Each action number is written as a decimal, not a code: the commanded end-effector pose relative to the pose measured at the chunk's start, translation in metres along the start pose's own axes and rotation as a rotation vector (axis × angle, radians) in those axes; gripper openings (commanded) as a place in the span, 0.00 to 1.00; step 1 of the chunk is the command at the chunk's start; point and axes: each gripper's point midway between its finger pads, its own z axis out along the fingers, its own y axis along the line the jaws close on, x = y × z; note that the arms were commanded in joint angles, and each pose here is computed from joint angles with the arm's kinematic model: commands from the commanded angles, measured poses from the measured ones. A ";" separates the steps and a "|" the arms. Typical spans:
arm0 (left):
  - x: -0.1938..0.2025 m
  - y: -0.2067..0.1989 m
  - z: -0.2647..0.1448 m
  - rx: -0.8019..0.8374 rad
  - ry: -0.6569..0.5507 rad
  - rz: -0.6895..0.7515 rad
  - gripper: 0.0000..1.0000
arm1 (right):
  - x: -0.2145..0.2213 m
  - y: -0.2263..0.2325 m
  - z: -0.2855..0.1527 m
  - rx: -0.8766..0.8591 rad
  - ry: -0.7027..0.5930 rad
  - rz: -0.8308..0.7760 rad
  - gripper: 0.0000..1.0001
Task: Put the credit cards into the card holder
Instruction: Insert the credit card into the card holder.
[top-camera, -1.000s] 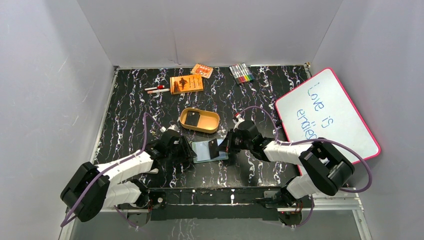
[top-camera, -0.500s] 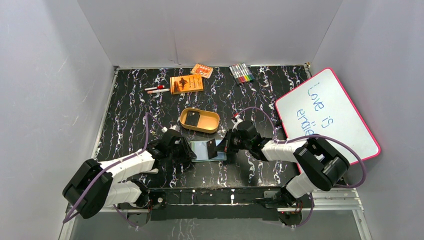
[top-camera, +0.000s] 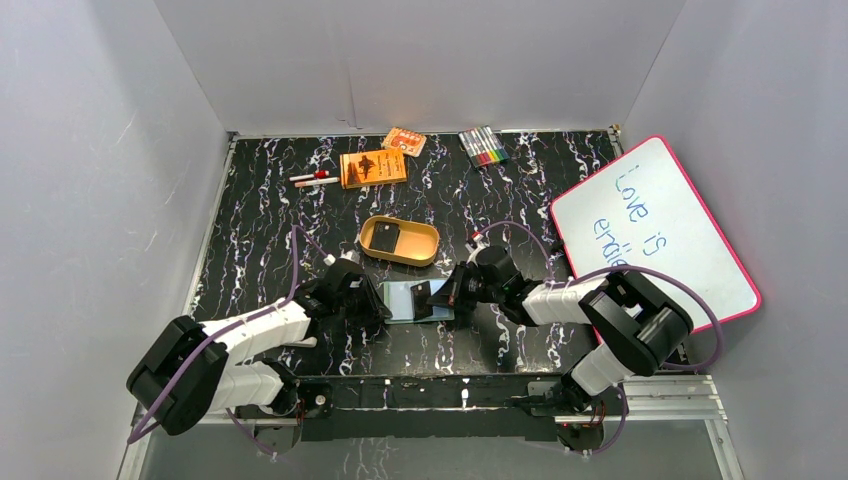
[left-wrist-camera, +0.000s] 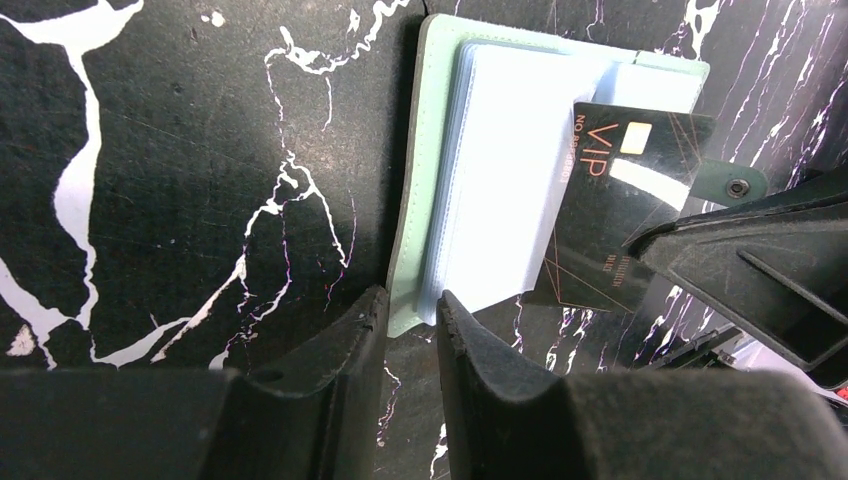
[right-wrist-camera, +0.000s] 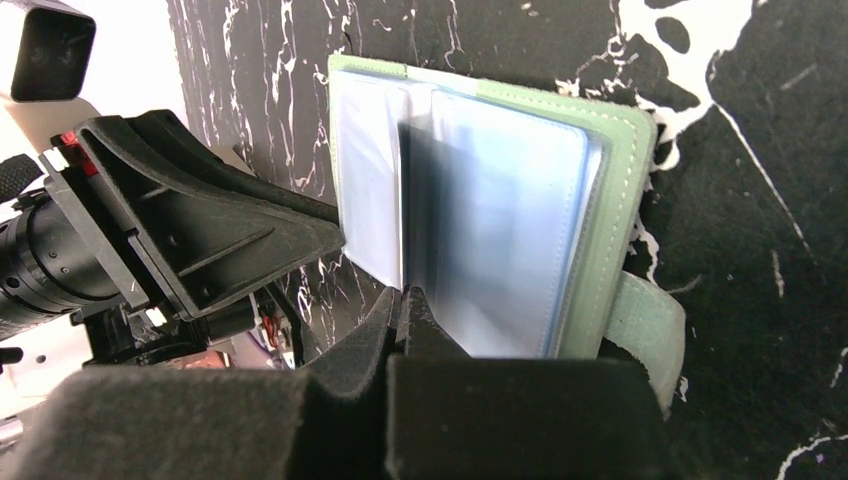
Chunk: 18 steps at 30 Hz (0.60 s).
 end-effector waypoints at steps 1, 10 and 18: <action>0.006 0.005 0.001 -0.006 0.021 0.001 0.23 | -0.003 0.008 0.000 -0.040 -0.016 0.037 0.00; 0.007 0.005 0.001 -0.002 0.024 0.001 0.21 | -0.005 0.002 0.002 -0.010 -0.030 0.053 0.00; 0.008 0.005 0.000 0.000 0.027 0.003 0.20 | -0.001 -0.002 0.006 -0.007 -0.013 0.073 0.00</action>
